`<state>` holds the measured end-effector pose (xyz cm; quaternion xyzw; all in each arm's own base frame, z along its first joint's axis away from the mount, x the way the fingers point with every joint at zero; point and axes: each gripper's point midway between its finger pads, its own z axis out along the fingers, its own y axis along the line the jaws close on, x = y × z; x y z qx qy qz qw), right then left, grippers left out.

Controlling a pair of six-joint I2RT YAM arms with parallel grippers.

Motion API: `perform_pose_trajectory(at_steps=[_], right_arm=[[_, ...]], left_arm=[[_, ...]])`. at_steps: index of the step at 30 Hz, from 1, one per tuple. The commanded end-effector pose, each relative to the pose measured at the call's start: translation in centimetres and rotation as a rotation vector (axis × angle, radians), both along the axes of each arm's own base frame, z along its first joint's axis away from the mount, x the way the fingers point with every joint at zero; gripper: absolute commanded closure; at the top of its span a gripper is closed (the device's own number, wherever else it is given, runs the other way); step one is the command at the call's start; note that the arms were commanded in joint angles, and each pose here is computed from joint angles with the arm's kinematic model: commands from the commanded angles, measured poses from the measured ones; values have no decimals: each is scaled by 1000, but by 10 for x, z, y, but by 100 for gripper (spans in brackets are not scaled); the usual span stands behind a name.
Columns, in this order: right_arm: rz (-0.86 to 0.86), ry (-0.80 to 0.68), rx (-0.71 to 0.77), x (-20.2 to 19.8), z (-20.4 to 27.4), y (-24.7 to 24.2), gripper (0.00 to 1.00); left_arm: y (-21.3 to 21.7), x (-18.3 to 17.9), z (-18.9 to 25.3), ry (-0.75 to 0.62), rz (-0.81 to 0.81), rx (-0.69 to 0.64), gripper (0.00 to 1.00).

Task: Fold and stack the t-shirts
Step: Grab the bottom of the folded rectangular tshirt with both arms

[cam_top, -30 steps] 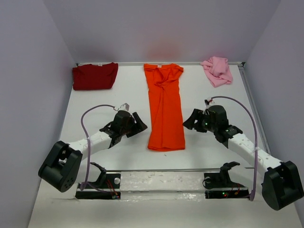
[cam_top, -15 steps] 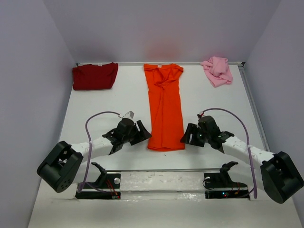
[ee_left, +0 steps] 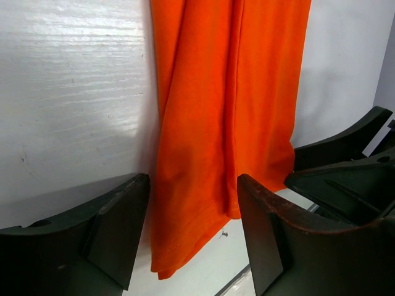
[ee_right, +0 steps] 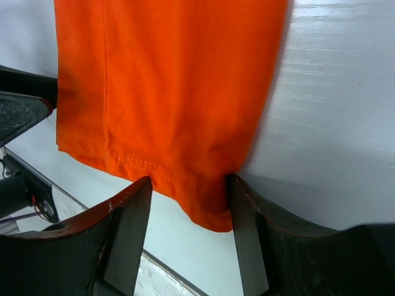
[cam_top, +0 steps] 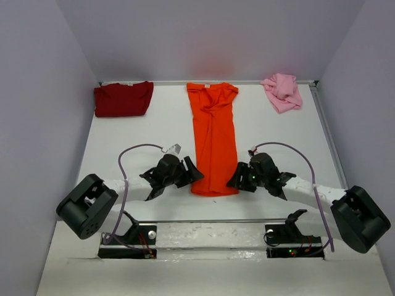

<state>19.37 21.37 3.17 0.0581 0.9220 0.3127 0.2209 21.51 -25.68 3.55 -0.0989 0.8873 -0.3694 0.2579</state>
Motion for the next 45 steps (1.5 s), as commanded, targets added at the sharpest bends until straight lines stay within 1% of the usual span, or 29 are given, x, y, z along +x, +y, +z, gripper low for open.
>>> perform_pose_trajectory(at_steps=[1,5,10,13,16,18,19,21,24,26,27,30,33,35,37,39,40,41,42,43,44,45], right_arm=[[6,75,-61,-20,-21,-6,44],[15,115,-34,-40,-29,-3,45],[-2,116,-57,-48,-32,-11,44],[1,102,-43,-46,-25,-9,44],[-3,90,-52,-45,-21,-11,45],[-8,82,-61,-43,-20,-13,49],[-9,76,-60,-42,-19,-13,52],[-12,71,-63,-41,-19,-13,53],[-13,67,-77,-37,-21,-13,53],[-8,68,-86,-34,-22,-11,52],[-8,62,-98,-33,-23,-11,49],[-16,46,-125,-24,-23,-11,48],[-17,40,-156,-18,-23,-12,48],[-15,33,-163,-15,-21,-11,51],[-16,29,-163,-14,-19,-11,54],[-16,26,-171,-15,-19,-13,54],[-18,23,-174,-15,-19,-14,54],[-19,23,-176,-15,-19,-15,54],[-15,22,-172,-16,-18,-14,57],[-16,24,-175,-16,-19,-14,58],[-15,28,-182,-16,-19,-16,59],[-18,27,-186,-16,-19,-16,65]], left_arm=[[3,-19,-18,67,-26,47,28],[0,-32,-24,85,-44,54,28],[0,-45,-26,98,-59,47,28],[6,-51,-27,109,-55,57,28],[13,-53,-21,90,-42,67,28],[20,-54,-21,84,-30,83,28],[23,-54,-19,76,-17,87,28],[28,-54,-19,69,-2,98,28],[32,-52,-19,57,15,115,28],[32,-50,-19,55,19,117,28],[33,-49,-20,52,21,124,28],[32,-49,-24,57,16,134,28],[32,-47,-25,51,17,137,31],[32,-46,-26,45,18,139,34],[33,-46,-28,46,19,149,39],[38,-42,-32,32,43,171,50],[38,-41,-32,27,45,174,68],[39,-41,-33,27,47,176,68],[39,-41,-34,26,47,175,85],[40,-41,-35,27,47,180,98],[40,-41,-35,27,48,181,100],[40,-41,-36,29,48,183,100]])
